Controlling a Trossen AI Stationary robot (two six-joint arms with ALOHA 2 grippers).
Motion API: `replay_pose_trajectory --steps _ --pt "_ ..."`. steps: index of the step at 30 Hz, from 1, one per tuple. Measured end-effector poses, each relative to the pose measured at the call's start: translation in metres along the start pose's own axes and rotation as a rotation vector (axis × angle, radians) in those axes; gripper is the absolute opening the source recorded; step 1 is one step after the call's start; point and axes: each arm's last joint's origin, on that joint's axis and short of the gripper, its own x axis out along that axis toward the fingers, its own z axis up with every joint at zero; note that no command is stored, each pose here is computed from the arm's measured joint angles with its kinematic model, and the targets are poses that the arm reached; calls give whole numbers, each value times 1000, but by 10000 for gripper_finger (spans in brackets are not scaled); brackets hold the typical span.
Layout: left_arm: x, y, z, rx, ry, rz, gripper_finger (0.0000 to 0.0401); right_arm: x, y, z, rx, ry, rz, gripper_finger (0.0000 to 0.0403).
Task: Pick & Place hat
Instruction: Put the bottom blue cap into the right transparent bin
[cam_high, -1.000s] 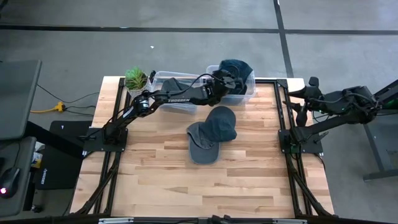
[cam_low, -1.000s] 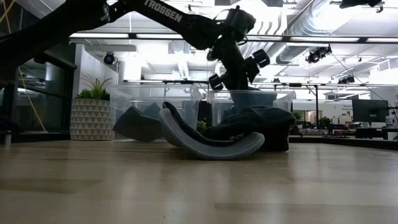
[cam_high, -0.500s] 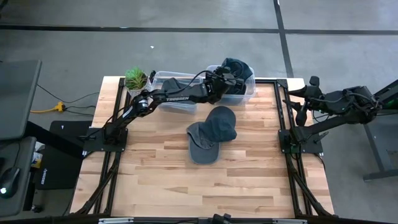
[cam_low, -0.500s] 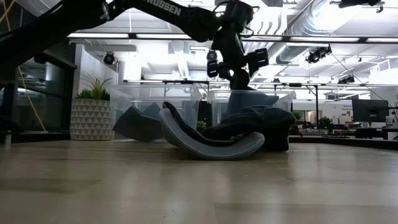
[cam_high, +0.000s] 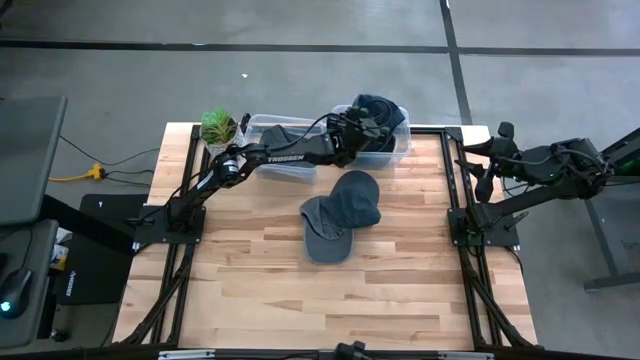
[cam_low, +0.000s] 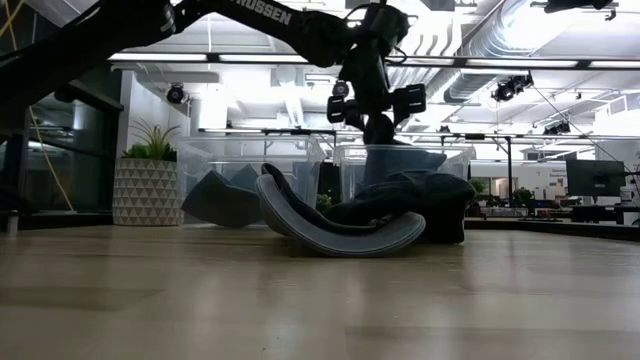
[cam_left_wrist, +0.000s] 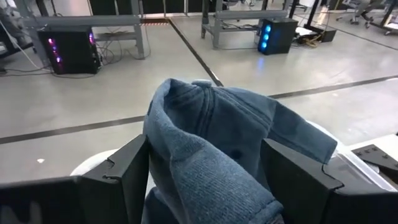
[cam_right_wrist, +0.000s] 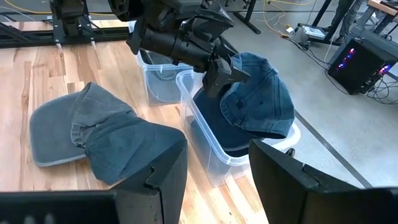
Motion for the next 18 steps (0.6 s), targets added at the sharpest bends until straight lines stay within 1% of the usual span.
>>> replay_pose_trajectory --steps 7,10,12,14,18 --pt "2 1 0 3 5 5 252 0 0 0 2 -3 -12 167" --pt "1 1 -2 12 19 -9 236 0 0 0 2 -4 -14 167" --pt "1 2 -3 36 42 -13 209 0 0 0 2 -4 -14 167" --pt "-1 3 -1 76 88 -26 173 0 0 0 2 -4 -14 167" --pt "-8 4 13 106 147 -43 78 0 0 0 2 -3 -14 167"
